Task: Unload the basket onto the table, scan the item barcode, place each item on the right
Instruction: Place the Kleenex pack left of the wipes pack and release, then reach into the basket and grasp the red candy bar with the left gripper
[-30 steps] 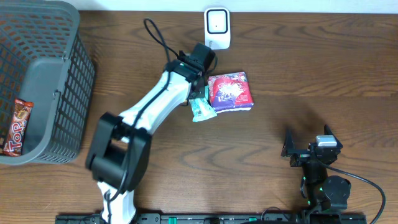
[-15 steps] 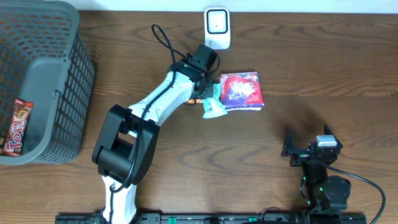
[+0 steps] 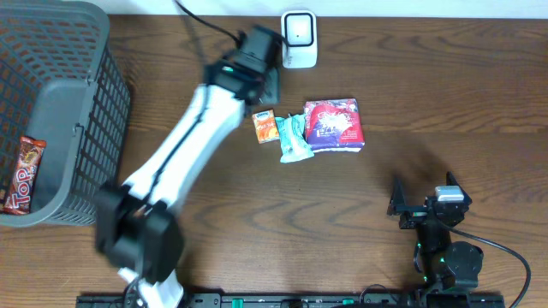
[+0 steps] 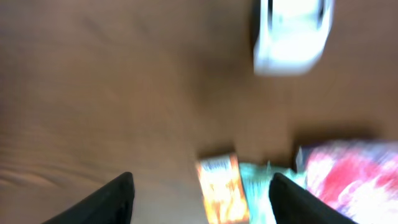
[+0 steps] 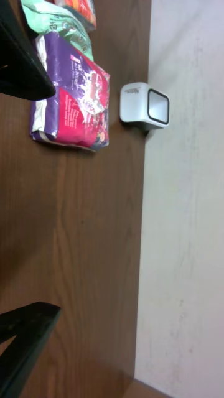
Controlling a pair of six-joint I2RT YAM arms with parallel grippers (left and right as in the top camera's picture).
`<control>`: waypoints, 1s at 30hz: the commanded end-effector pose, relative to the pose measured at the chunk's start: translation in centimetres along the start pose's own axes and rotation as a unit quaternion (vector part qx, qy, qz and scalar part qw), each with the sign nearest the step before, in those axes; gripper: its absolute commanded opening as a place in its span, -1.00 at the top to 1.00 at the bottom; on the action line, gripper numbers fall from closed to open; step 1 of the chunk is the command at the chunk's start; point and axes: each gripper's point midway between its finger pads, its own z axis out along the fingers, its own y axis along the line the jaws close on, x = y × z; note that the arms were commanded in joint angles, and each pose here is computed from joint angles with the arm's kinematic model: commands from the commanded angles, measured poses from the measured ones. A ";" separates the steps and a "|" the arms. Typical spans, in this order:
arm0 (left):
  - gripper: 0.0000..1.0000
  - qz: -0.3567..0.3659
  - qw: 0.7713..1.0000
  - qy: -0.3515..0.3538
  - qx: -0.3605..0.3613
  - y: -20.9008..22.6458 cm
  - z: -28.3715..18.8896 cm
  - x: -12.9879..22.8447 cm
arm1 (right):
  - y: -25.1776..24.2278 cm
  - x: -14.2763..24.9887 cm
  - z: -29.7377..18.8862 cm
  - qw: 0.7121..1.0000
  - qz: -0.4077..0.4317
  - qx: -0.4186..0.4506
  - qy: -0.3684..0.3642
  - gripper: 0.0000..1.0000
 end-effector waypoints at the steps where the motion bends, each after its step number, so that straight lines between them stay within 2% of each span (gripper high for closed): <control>1: -0.52 -0.072 0.983 -0.151 -0.079 8.2 -9.5 -7.6 | 0.3 0.0 0.0 1.000 -0.005 -0.006 -0.001 -0.98; 4: -0.74 -0.132 0.959 -0.195 -0.159 15.9 -12.9 -9.0 | 0.3 0.0 0.0 1.000 -0.005 -0.006 -0.001 -0.99; 6: -0.97 -0.173 0.942 -0.202 -0.203 21.2 -14.2 -9.0 | 0.3 0.0 0.0 1.000 -0.005 -0.006 -0.001 -0.99; 9: -0.96 -0.225 0.918 -0.194 -0.264 28.5 -15.1 -7.9 | 0.3 0.0 0.0 1.000 -0.005 -0.006 -0.001 -0.99; 12: -0.96 -0.270 0.896 -0.154 -0.316 34.7 -15.5 -4.7 | 0.3 0.0 0.0 1.000 -0.005 -0.006 -0.001 -0.98; 16: -0.96 -0.311 0.873 -0.090 -0.364 39.9 -16.0 0.3 | 0.3 0.0 0.0 1.000 -0.005 -0.006 -0.001 -0.98; 20: -0.96 -0.339 0.855 -0.049 -0.388 43.2 -15.5 4.4 | 0.3 0.0 0.0 1.000 -0.005 -0.006 -0.001 -0.98; 22: -0.96 -0.324 0.864 -0.023 -0.385 44.2 -14.4 6.0 | 0.3 0.0 0.0 1.000 -0.005 -0.006 -0.001 -0.98; 26: -0.96 -0.265 0.906 0.034 -0.329 45.1 -10.1 9.4 | 0.3 0.0 0.0 1.000 -0.005 -0.006 -0.001 -0.99; 30: -0.97 -0.273 0.902 0.034 -0.332 47.2 -7.8 11.4 | 0.3 0.0 0.0 1.000 -0.005 -0.006 -0.001 -0.99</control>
